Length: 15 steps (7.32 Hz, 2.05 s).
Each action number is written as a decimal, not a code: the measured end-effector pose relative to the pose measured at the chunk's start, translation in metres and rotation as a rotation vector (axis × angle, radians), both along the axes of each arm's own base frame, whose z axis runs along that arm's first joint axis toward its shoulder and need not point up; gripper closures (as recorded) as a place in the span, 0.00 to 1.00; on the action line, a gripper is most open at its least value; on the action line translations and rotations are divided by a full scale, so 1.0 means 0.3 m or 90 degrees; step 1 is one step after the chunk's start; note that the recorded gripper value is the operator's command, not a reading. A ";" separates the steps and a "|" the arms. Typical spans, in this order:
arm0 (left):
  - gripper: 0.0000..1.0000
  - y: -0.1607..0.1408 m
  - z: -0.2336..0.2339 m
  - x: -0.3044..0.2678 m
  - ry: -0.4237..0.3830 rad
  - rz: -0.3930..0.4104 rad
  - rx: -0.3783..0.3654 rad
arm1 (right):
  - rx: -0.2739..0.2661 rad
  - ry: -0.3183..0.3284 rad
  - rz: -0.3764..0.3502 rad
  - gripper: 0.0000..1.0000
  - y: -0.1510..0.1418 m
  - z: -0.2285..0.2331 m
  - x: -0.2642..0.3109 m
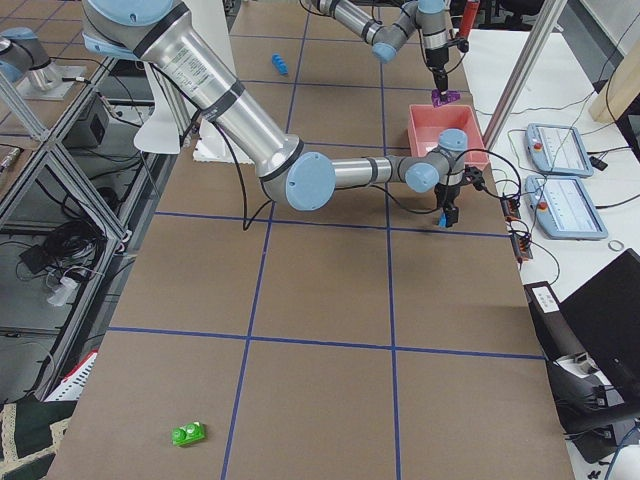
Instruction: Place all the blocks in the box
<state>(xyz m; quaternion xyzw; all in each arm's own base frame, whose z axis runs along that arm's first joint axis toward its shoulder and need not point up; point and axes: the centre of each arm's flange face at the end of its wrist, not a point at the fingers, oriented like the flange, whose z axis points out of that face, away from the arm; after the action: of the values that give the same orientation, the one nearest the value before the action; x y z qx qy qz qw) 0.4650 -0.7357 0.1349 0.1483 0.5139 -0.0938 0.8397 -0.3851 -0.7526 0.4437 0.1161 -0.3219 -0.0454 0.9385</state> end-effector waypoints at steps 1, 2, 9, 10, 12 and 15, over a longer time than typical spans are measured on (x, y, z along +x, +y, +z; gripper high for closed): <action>0.00 0.005 0.003 0.012 -0.001 0.002 -0.001 | -0.004 0.003 0.001 1.00 0.003 0.014 0.001; 0.00 0.013 0.008 0.024 -0.002 0.004 -0.002 | -0.005 0.004 0.001 1.00 0.003 0.018 0.003; 0.00 0.057 0.003 -0.216 0.017 0.045 -0.059 | -0.069 -0.106 0.033 1.00 -0.103 -0.685 0.197; 0.00 0.125 0.042 -0.335 0.001 0.062 -0.053 | -0.096 -0.128 0.050 1.00 -0.072 -0.824 0.121; 0.00 0.376 0.183 -0.534 -0.102 0.134 -0.026 | -0.119 -0.134 0.076 1.00 -0.002 -0.948 -0.051; 0.00 0.845 0.598 -0.791 -0.234 0.214 0.015 | -0.091 -0.132 0.154 1.00 0.016 -0.938 -0.303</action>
<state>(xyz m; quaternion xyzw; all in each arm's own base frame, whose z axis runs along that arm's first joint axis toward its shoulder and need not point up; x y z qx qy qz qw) 0.2277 -0.4823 0.3144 0.0852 0.3712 0.0813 0.9210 -0.4761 -0.7479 0.1622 0.0911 -0.4031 0.1033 0.9047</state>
